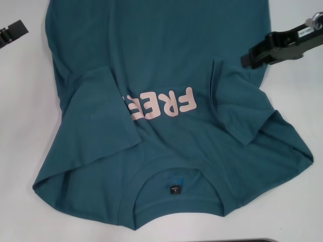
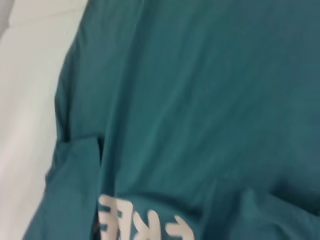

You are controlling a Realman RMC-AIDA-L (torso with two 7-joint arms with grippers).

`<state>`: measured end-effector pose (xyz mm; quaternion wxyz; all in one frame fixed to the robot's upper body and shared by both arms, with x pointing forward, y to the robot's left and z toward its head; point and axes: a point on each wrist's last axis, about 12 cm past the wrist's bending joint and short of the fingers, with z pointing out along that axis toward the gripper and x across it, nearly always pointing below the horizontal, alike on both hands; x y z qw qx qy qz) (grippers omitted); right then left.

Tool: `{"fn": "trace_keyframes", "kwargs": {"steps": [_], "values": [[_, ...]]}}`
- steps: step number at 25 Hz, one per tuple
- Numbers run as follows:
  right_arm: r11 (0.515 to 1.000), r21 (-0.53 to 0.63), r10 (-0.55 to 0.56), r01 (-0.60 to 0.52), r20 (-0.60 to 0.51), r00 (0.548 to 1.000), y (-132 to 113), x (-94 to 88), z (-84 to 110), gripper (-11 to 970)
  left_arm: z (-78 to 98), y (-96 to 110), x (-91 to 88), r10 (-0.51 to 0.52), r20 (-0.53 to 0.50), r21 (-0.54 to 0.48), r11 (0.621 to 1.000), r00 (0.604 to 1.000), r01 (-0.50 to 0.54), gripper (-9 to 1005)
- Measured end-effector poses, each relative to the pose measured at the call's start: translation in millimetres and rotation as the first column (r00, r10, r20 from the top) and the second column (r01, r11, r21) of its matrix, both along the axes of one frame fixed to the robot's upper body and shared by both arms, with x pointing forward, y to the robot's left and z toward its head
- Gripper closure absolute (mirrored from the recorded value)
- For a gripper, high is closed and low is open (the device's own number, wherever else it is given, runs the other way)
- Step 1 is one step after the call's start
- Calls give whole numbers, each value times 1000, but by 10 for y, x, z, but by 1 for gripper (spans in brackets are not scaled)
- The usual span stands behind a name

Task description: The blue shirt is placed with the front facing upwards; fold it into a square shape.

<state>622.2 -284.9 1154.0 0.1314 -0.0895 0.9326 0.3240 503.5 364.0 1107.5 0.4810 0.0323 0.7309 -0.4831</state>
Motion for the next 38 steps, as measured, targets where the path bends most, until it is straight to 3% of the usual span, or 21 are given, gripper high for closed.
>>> {"fn": "trace_keyframes", "kwargs": {"steps": [5,13,24,38], "values": [[990,-99,96,-100,-46,994,-36,-97,56,628,7,-19,22,-7,2,2,1000,1000,7,233],[924,-325,175,-201,-107,979,75,-157,-82,628,-12,-26,7,-2,-2,-3,1000,1000,2,232],[925,-303,205,-227,-105,973,282,-205,-206,628,-17,-29,7,-2,-5,-2,1000,1000,2,232],[928,-313,183,-200,-84,980,256,-158,-167,628,-14,-41,17,-6,-3,-2,1000,1000,6,232]]}}
